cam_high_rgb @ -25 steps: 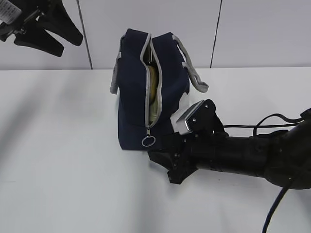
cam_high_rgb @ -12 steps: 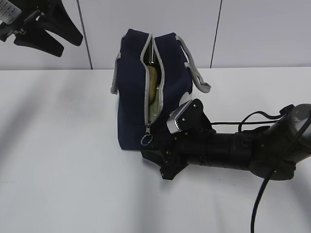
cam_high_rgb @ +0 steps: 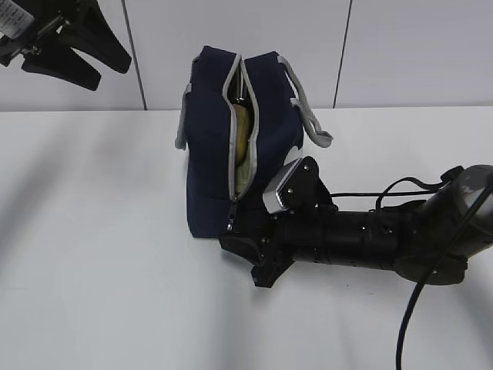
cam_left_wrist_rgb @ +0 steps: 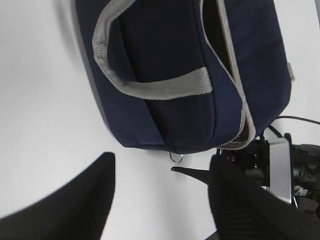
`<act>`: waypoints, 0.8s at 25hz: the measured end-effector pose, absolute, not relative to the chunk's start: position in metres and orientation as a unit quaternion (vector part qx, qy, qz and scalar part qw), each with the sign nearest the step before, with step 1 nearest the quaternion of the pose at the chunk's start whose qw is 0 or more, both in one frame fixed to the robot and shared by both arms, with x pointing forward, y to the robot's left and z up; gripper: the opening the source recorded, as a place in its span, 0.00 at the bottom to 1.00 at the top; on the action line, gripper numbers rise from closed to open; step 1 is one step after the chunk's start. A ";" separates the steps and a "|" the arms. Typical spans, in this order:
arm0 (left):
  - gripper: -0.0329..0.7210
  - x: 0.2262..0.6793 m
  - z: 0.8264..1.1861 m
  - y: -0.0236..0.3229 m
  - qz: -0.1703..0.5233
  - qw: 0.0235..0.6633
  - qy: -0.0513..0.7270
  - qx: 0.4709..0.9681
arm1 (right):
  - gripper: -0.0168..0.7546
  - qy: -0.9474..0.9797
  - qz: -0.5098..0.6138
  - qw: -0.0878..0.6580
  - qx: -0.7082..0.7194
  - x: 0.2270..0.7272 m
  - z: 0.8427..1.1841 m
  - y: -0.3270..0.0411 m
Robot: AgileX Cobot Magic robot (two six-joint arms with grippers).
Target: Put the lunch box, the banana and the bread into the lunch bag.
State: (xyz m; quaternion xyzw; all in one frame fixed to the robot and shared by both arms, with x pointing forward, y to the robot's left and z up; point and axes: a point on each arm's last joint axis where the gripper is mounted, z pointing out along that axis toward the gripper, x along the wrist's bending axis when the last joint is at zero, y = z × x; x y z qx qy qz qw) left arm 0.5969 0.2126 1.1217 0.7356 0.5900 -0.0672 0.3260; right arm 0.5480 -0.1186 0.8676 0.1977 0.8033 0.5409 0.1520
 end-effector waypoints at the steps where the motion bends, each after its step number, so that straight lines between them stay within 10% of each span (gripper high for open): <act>1: 0.59 0.597 1.122 0.213 -0.067 0.326 0.590 0.736 | 0.44 0.803 0.542 0.152 0.196 0.548 0.868 -0.118; 20: 0.59 0.597 1.122 0.213 -0.066 0.325 0.590 0.736 | 0.29 0.800 0.536 0.160 0.215 0.552 0.868 -0.120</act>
